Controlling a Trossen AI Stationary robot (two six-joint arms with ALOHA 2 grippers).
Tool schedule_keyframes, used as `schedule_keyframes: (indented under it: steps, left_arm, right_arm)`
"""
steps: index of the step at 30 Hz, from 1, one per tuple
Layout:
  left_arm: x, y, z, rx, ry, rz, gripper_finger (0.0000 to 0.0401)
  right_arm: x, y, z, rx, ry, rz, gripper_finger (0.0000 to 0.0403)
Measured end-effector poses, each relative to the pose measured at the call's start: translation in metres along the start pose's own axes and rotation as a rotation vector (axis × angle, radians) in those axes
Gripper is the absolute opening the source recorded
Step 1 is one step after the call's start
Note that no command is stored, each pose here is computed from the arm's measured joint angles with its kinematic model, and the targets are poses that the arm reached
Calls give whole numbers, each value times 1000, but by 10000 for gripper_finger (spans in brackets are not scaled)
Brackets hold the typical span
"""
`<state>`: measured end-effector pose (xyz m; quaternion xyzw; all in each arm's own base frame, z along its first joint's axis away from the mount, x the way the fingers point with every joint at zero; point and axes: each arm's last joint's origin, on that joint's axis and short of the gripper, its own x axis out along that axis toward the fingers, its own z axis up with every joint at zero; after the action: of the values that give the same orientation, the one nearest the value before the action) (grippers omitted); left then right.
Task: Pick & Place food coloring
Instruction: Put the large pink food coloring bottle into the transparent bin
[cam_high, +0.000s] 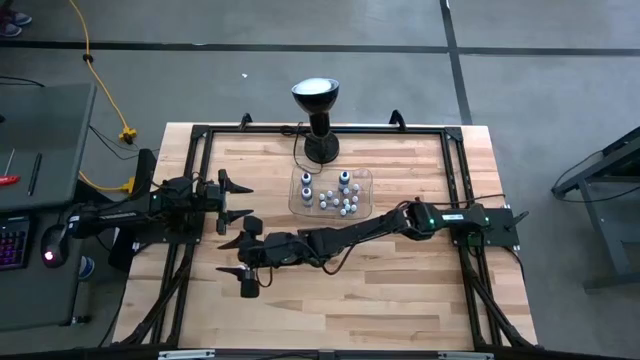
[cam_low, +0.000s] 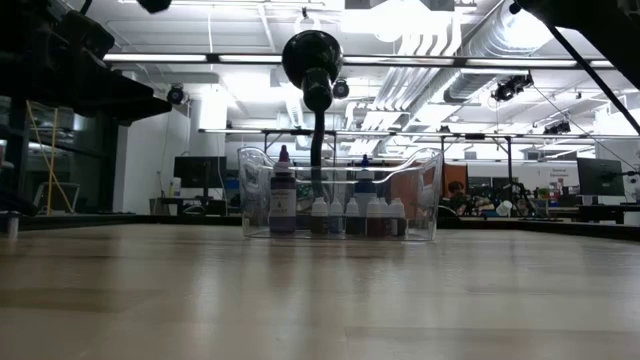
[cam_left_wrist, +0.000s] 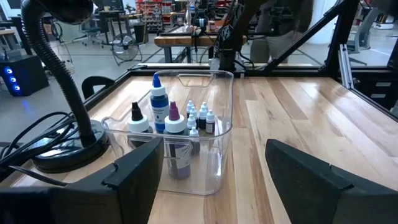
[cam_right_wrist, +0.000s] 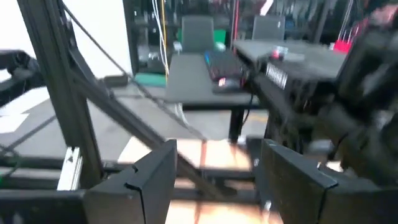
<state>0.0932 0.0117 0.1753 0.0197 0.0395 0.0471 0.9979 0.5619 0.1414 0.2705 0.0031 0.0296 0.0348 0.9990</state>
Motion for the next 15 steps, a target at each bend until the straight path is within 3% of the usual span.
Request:
schedule_keyframes:
  steps: [6,15]
  left_arm:
    - [0,0,0,0,2,0,278]
    - [0,0,0,0,2,0,278]
  right_arm:
    - [1,0,1,7,11,-3,222]
    - [2,2,-26,-40,88,23,222]
